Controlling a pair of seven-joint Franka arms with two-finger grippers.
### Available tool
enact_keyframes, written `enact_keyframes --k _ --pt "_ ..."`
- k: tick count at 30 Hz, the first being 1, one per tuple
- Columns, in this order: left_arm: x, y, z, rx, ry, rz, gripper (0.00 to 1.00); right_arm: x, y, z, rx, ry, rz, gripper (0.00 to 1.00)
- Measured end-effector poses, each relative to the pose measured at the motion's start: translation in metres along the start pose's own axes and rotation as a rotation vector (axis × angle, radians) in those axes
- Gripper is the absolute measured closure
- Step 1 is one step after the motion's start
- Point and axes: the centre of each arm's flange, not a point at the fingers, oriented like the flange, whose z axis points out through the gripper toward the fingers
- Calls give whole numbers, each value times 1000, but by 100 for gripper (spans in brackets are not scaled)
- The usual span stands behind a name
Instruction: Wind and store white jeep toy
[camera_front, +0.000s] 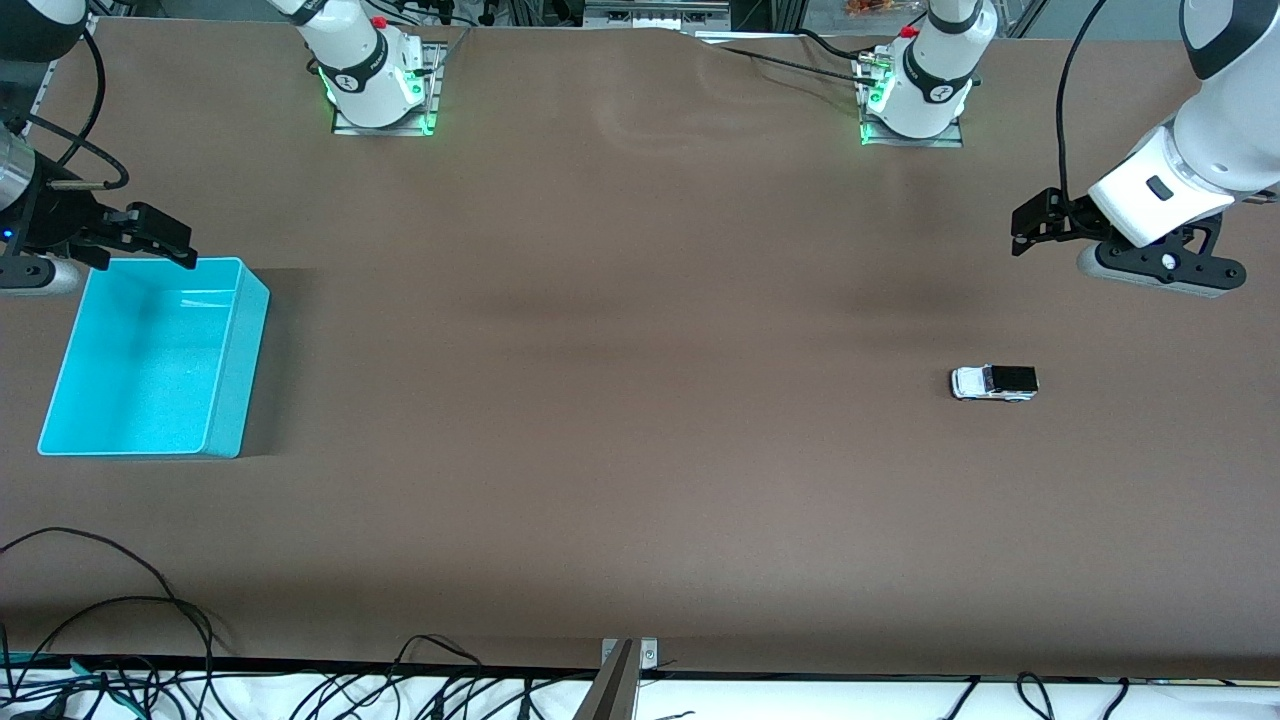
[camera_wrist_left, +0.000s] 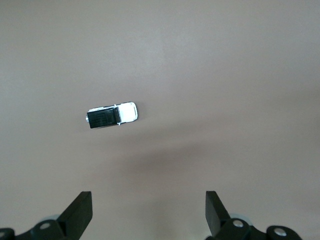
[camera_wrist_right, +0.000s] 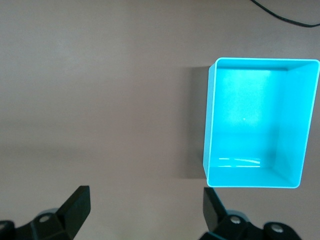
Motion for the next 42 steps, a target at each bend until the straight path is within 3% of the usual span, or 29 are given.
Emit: enact_keyframes --k 36,42 --pt "0 0 0 0 0 8 0 0 0 0 0 0 0 0" --pt "1 0 1 0 -2 82 0 0 0 0 0 0 0 0"
